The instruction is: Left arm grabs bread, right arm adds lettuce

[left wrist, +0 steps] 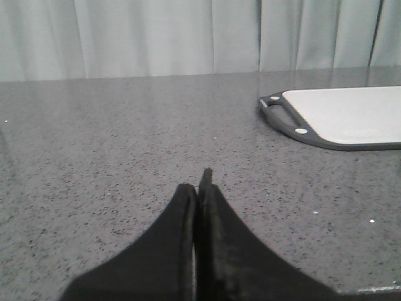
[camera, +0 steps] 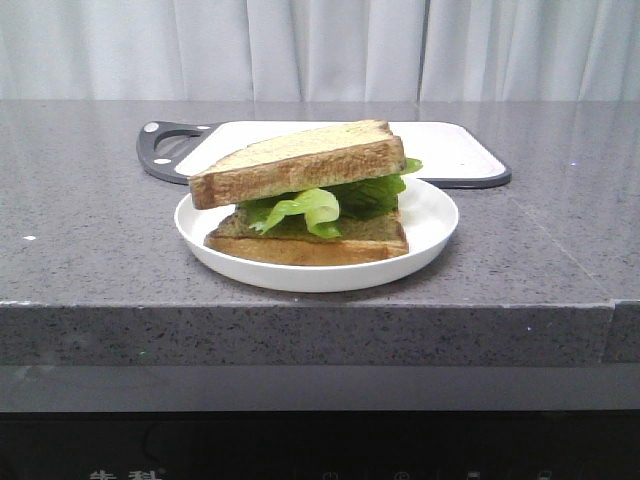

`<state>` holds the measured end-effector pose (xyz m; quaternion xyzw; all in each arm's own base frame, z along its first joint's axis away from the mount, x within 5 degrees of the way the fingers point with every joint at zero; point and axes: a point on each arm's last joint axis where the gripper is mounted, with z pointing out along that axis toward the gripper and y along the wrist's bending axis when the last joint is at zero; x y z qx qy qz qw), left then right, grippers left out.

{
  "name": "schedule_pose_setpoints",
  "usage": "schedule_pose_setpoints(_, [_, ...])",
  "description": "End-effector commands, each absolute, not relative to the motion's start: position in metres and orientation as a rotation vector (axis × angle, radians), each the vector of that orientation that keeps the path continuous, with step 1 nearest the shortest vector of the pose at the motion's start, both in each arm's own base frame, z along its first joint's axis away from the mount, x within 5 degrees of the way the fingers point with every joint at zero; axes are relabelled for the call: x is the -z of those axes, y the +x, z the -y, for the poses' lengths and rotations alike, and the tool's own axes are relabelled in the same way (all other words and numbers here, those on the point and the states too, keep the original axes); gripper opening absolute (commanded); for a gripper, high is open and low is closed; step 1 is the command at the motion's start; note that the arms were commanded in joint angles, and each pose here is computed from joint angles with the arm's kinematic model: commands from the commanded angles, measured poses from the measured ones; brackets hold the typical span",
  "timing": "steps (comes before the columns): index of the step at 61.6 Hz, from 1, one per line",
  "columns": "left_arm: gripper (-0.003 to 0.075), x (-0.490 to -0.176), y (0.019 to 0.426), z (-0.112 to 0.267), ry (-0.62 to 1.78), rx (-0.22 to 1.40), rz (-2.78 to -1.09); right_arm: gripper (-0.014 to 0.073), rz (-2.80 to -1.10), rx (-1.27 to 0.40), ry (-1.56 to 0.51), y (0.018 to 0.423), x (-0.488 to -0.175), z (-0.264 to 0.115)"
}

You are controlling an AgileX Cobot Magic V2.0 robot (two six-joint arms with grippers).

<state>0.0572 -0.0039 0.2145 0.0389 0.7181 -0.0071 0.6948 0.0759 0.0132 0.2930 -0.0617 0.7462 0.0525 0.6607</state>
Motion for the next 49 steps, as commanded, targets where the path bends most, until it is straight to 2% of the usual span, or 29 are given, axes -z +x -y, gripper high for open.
schedule_pose_setpoints(1, [-0.0019, -0.223, 0.054, 0.002, 0.042, 0.007, -1.501, -0.0058, -1.594, -0.095, -0.125, 0.076, -0.307, -0.011])
schedule_pose_setpoints(14, [-0.0019, -0.204, 0.055, 0.002, 0.035, 0.003, -1.541, -0.0058, -1.596, -0.095, -0.126, 0.076, -0.307, -0.011])
schedule_pose_setpoints(49, [-0.0019, -0.203, 0.055, 0.002, 0.039, 0.0, -1.551, -0.0058, -1.596, -0.095, -0.126, 0.076, -0.307, -0.011])
